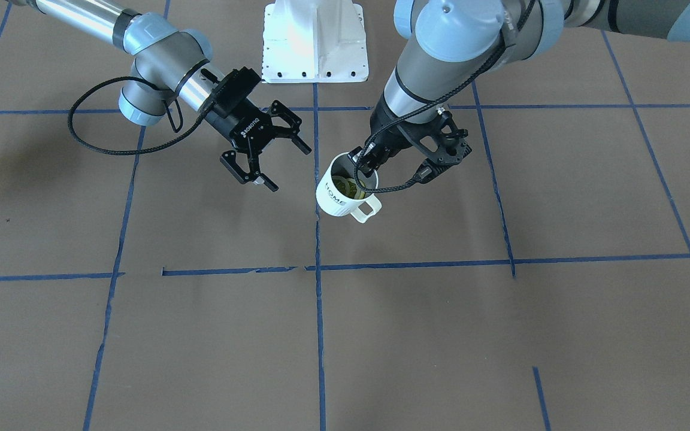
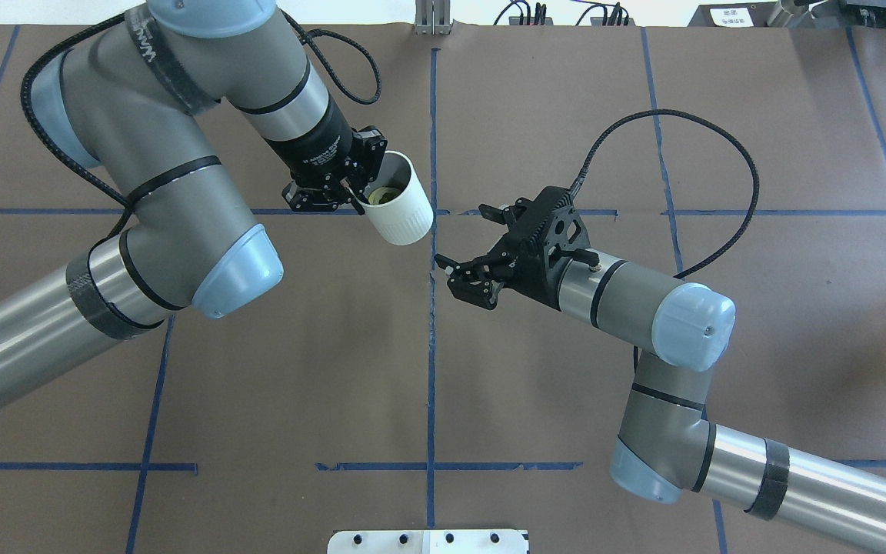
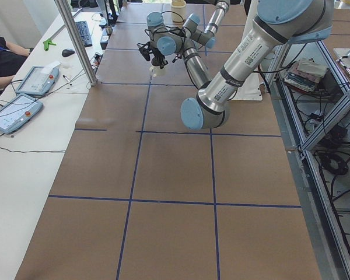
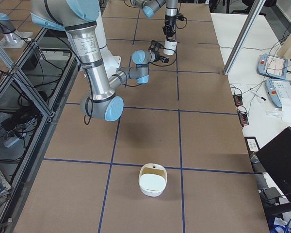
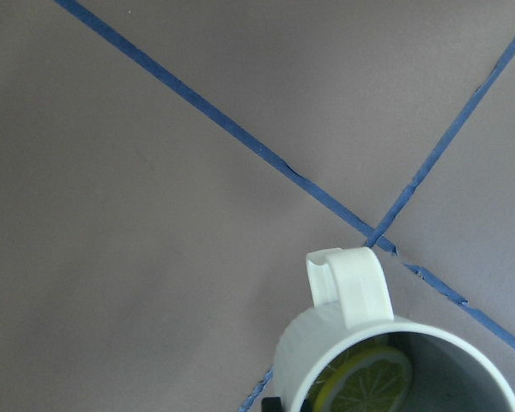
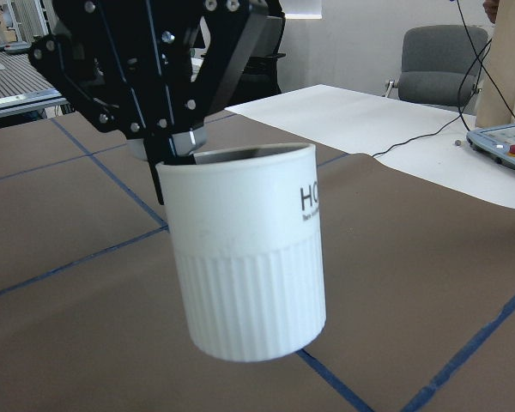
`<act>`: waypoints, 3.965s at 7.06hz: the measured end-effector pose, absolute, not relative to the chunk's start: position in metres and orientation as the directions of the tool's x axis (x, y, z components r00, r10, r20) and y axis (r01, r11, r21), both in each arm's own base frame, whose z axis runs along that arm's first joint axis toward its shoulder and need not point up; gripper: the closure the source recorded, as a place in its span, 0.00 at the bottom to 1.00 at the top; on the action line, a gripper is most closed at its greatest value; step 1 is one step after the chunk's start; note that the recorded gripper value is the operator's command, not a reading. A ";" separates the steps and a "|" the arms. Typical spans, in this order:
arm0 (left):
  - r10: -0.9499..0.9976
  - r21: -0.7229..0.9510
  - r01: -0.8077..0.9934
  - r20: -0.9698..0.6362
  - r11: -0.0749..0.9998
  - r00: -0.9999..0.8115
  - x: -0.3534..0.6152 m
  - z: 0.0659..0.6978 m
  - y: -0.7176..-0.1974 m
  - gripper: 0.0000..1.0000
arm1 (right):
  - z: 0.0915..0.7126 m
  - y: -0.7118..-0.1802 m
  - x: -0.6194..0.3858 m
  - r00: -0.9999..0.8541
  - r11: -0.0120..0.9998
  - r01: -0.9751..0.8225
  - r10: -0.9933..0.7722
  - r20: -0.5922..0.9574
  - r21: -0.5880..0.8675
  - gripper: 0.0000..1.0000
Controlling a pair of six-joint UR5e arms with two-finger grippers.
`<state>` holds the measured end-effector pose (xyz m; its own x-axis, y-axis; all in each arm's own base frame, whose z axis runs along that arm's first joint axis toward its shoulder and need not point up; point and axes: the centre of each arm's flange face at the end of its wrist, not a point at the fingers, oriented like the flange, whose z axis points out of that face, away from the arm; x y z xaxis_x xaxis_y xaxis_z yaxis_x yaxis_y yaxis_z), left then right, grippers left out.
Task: Left arm hands cup to right arm to dump lemon
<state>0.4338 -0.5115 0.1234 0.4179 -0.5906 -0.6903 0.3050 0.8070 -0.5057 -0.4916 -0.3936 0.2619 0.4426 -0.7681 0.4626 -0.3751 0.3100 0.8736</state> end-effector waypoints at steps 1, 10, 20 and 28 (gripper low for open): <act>-0.595 -0.513 0.301 -0.691 0.804 0.411 0.440 0.114 -0.505 1.00 | 0.261 -0.394 -0.491 0.453 0.304 -0.384 -0.761 0.464 0.872 0.00; -0.572 -0.514 0.253 -0.718 0.820 0.397 0.462 0.082 -0.482 1.00 | 0.257 -0.390 -0.493 0.483 0.249 -0.369 -0.772 0.414 0.895 0.00; -0.527 -0.492 0.190 -0.774 0.849 0.352 0.432 0.075 -0.491 0.00 | 0.264 -0.392 -0.491 0.506 0.246 -0.364 -0.758 0.412 0.898 0.87; 0.060 0.060 -0.022 -0.751 0.998 0.658 0.333 0.313 -0.522 0.00 | 0.353 -0.447 -0.370 0.618 0.406 -0.445 -0.506 0.602 0.798 0.97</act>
<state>0.3329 -0.5216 0.3132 0.6578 0.0599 -0.7508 -0.0222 0.9979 0.0601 -0.3695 -0.4467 0.3532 0.6177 -0.5058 0.6022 -0.4452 0.4063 0.7979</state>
